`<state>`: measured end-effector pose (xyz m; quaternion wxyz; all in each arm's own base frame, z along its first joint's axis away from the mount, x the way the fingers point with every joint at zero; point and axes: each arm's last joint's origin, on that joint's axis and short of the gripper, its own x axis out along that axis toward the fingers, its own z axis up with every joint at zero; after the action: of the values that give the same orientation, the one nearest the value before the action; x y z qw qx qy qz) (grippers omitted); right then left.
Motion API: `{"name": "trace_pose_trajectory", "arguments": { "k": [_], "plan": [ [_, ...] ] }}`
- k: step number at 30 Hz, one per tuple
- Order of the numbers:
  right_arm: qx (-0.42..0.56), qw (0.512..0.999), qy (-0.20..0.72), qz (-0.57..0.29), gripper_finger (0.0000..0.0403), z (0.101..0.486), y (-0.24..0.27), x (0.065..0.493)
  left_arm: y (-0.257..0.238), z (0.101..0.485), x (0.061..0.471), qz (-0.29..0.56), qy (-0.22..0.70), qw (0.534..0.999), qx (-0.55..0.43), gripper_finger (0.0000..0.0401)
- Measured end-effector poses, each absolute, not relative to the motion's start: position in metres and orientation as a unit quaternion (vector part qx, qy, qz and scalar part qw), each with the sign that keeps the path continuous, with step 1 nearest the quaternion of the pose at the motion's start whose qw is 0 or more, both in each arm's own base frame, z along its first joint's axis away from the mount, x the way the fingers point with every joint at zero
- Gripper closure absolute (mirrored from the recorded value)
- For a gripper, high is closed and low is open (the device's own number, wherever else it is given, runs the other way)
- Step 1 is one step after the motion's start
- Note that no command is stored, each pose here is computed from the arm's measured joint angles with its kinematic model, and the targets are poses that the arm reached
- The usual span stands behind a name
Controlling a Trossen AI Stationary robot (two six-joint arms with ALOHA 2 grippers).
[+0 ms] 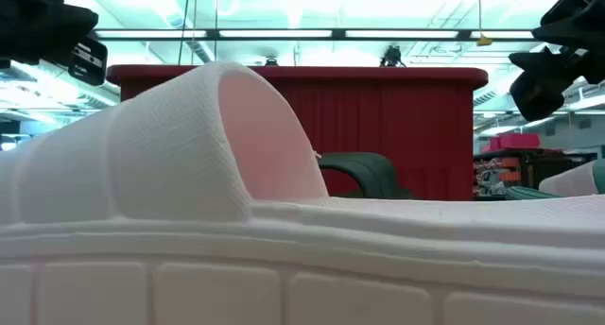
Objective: Pick and place slides into bin
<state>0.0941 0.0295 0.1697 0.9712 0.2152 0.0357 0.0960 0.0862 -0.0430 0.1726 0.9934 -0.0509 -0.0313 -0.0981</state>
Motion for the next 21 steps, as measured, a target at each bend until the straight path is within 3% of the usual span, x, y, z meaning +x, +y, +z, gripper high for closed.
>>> {"name": "trace_pose_trajectory", "arguments": {
  "k": [10, 21],
  "plan": [
    [0.215, 0.971, 0.036, 0.096, 0.0253, 0.1697, 0.0295, 0.094, -0.043, 0.1727, 0.0862, -0.098, -0.031, 0.993, -0.051, 0.0365],
    [0.215, 0.971, 0.036, 0.096, 0.0253, 0.1697, 0.0295, 0.094, -0.043, 0.1727, 0.0862, -0.098, -0.031, 0.993, -0.051, 0.0378]
  ]
}}
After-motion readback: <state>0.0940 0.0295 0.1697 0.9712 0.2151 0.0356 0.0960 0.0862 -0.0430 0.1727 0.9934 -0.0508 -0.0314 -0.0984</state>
